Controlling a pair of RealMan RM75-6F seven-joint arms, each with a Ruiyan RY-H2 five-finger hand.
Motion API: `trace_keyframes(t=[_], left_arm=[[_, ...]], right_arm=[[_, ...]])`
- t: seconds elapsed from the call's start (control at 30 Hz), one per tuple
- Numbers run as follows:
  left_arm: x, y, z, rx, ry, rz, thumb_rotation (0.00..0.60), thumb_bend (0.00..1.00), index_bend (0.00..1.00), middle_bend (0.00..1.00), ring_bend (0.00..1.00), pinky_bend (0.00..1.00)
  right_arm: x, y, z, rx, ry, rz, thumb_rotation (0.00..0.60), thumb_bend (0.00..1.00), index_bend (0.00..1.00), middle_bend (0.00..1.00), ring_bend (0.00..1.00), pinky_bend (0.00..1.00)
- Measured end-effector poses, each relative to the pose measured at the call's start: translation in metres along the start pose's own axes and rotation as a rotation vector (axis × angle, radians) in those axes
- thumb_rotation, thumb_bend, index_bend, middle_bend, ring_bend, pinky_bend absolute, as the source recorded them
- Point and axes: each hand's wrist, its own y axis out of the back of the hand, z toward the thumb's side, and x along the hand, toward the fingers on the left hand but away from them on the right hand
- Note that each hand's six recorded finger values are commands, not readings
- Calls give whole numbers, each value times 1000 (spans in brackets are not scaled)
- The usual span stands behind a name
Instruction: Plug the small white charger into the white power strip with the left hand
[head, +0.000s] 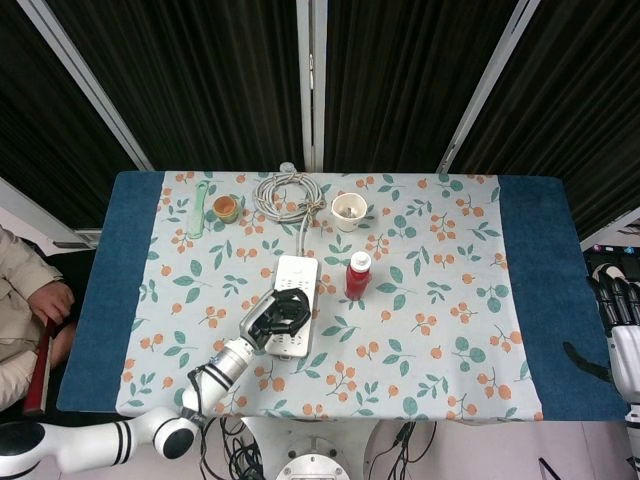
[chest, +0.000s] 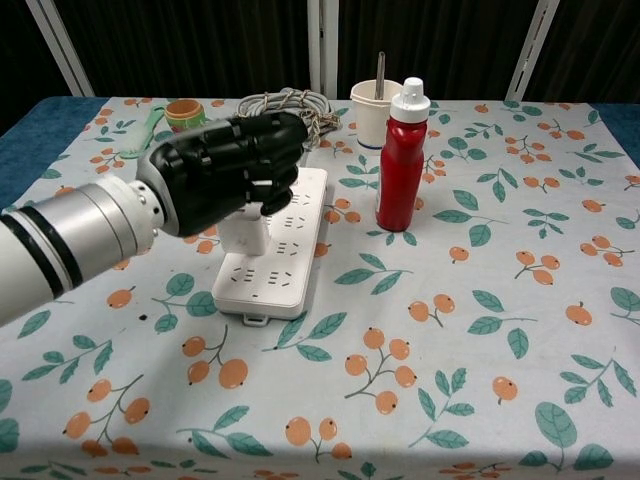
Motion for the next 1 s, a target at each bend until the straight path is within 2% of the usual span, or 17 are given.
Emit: trace_keyframes(t=[0.17,0.27,0.33,0.43,0.53,0.57,0.6,0.67,0.77,0.87,0.97,1.0], left_arm=[[-7,25,49,118,-142,52,600,467,573,652,601,724],[-15,45,69,224,-184,101,600,454,504,604,554,663],[-20,58,77,308,-195,135,600,416,448,557,503,584],[-30,83,87,491,-200,206,600,317,377,484,407,414],[-44,111,95,730,-189,294,600,177,314,378,276,235],[-51,123,98,839,-176,329,600,127,283,323,207,157],[-57,131,99,925,-162,355,600,120,278,313,195,143],[-73,150,103,1126,-118,414,600,70,235,224,97,23],[-103,176,108,1391,-27,487,600,67,210,171,46,0],[-138,197,112,1602,85,538,600,67,205,154,34,0],[-178,209,116,1725,186,582,600,67,205,153,34,0],[-189,209,116,1737,204,596,600,67,205,153,34,0]], right_arm=[[-1,0,1,3,7,3,600,127,0,24,0,0],[-2,1,1,9,14,10,600,127,0,24,0,0],[-3,1,1,13,18,15,600,126,0,24,0,0],[-5,0,1,14,23,28,600,127,0,23,0,0],[-8,-3,0,17,27,44,600,130,0,3,0,0],[-9,-4,-1,17,28,47,600,131,0,0,0,0],[-10,-5,-1,17,29,49,600,131,0,0,0,0],[-13,-7,-3,16,30,51,600,131,0,0,0,0],[-16,-11,-4,18,30,60,600,131,0,0,0,0],[-18,-15,-6,30,26,67,600,131,0,0,0,0],[-17,-18,-7,38,21,71,600,131,0,0,0,0],[-16,-18,-7,37,19,71,600,131,0,0,0,0]])
